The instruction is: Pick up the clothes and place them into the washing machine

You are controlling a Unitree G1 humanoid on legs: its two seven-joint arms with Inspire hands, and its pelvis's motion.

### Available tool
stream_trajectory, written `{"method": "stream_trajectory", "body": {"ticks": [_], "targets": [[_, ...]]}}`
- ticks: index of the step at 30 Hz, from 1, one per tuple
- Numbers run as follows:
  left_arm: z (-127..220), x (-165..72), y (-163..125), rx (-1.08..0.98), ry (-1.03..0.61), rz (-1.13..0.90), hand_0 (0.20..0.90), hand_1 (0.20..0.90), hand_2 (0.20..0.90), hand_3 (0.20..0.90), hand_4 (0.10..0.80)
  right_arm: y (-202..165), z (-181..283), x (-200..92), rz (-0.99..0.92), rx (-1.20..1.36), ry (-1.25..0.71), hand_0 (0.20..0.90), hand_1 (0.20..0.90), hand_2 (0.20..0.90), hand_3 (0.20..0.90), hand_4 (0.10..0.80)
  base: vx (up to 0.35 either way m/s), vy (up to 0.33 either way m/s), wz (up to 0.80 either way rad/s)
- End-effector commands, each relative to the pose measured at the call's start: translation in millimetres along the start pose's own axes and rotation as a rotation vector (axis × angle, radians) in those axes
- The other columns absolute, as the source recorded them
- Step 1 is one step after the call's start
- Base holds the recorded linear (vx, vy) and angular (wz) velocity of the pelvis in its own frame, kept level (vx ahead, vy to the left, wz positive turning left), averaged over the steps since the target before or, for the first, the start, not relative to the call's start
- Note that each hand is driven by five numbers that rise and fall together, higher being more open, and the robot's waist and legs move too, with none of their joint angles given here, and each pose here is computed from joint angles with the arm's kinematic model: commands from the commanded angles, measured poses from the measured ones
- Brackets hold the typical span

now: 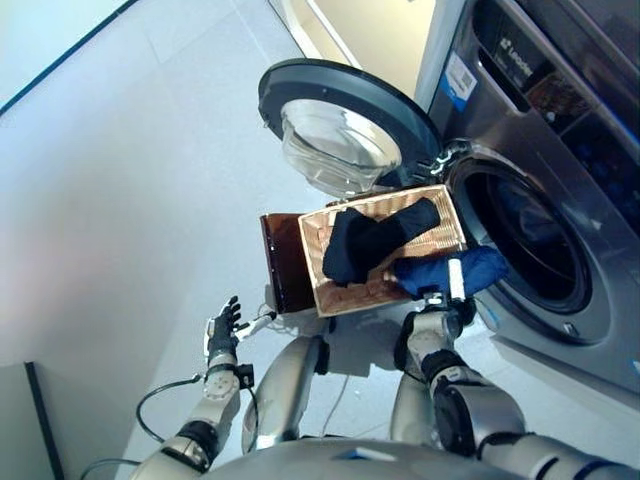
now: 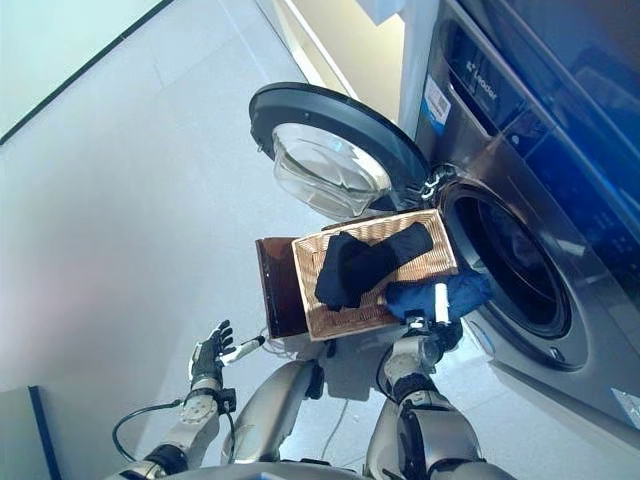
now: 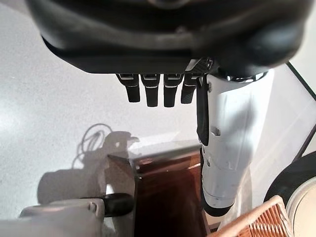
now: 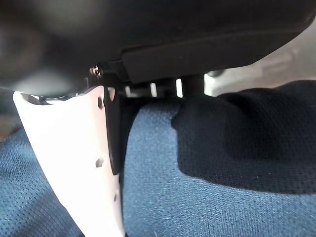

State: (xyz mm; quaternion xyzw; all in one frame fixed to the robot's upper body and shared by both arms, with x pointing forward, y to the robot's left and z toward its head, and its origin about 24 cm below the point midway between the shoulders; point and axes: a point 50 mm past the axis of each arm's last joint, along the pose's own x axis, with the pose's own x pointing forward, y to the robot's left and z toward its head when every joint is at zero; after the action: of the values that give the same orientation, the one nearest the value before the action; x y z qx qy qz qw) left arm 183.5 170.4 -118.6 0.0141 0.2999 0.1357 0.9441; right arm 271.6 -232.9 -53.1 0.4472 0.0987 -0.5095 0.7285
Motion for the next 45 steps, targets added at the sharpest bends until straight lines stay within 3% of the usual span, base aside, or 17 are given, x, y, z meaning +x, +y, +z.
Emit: {"method": "stream_trajectory", "body": {"ticks": [1,4,7,11,12,13,18,30,33,35,38,40,45], "targets": [[6,1,6,-0.027,-0.058,0.017,0.9,0.9,0.9,0.9,0.8,42,50,6,0.07,0.148,-0.194,0.2,0.2,0.2,0.2,0.3,0.062,0.021,-0.05],[3,0,7,-0.018,-0.054,0.006,0.9,0.9,0.9,0.9,0.8,61,84,11,0.073,0.205,-0.279,0.2,0.2,0.2,0.2,0.3,0.047,0.019,-0.02],[1,-1,16,0.003,-0.056,0.011,0.9,0.9,0.9,0.9,0.8,108,170,5,0.146,0.267,-0.495,0.2,0.2,0.2,0.2,0.3,0.062,0.021,0.01],[8,2,26,0.022,-0.086,0.024,0.9,0.9,0.9,0.9,0.8,159,270,-32,0.278,0.313,-0.742,0.2,0.2,0.2,0.2,0.3,0.015,0.009,-0.02],[10,3,26,0.024,-0.094,0.019,0.9,0.9,0.9,0.9,0.8,168,291,-43,0.302,0.315,-0.79,0.321,0.321,0.321,0.321,0.386,0.0,0.0,0.0],[12,3,26,0.03,-0.105,0.013,0.9,0.9,0.9,0.9,0.8,174,309,-53,0.326,0.319,-0.835,0.9,0.9,0.9,0.9,0.8,0.0,0.0,0.0],[15,5,26,0.021,-0.107,0.012,0.9,0.9,0.9,0.9,0.8,182,318,-59,0.389,0.253,-0.85,0.9,0.9,0.9,0.9,0.8,0.022,0.01,-0.08],[3,4,26,-0.02,-0.036,0.029,0.9,0.9,0.9,0.9,0.8,157,246,-13,0.295,0.138,-0.631,0.9,0.9,0.9,0.9,0.8,0.01,0.002,-0.01],[4,5,29,-0.001,-0.037,0.043,0.9,0.9,0.9,0.9,0.8,143,213,3,0.242,-0.062,-0.555,0.9,0.9,0.9,0.9,0.8,-0.021,-0.027,0.02],[9,9,35,0.028,-0.044,0.064,0.9,0.9,0.9,0.9,0.8,136,198,10,0.189,-0.326,-0.553,0.9,0.9,0.9,0.9,0.8,-0.048,-0.058,0.11],[15,12,40,0.027,-0.066,0.091,0.9,0.9,0.9,0.9,0.8,141,164,8,0.26,-0.495,-0.533,0.9,0.9,0.9,0.9,0.8,-0.036,-0.055,0.04],[15,13,46,0.009,-0.055,0.12,0.9,0.9,0.9,0.9,0.8,126,95,5,0.399,-0.654,-0.386,0.9,0.9,0.9,0.9,0.8,-0.008,-0.104,-0.02],[9,12,50,-0.014,-0.022,0.141,0.9,0.9,0.9,0.9,0.8,107,38,-10,0.505,-0.712,-0.275,0.9,0.9,0.9,0.9,0.8,0.012,-0.052,0.1]]}}
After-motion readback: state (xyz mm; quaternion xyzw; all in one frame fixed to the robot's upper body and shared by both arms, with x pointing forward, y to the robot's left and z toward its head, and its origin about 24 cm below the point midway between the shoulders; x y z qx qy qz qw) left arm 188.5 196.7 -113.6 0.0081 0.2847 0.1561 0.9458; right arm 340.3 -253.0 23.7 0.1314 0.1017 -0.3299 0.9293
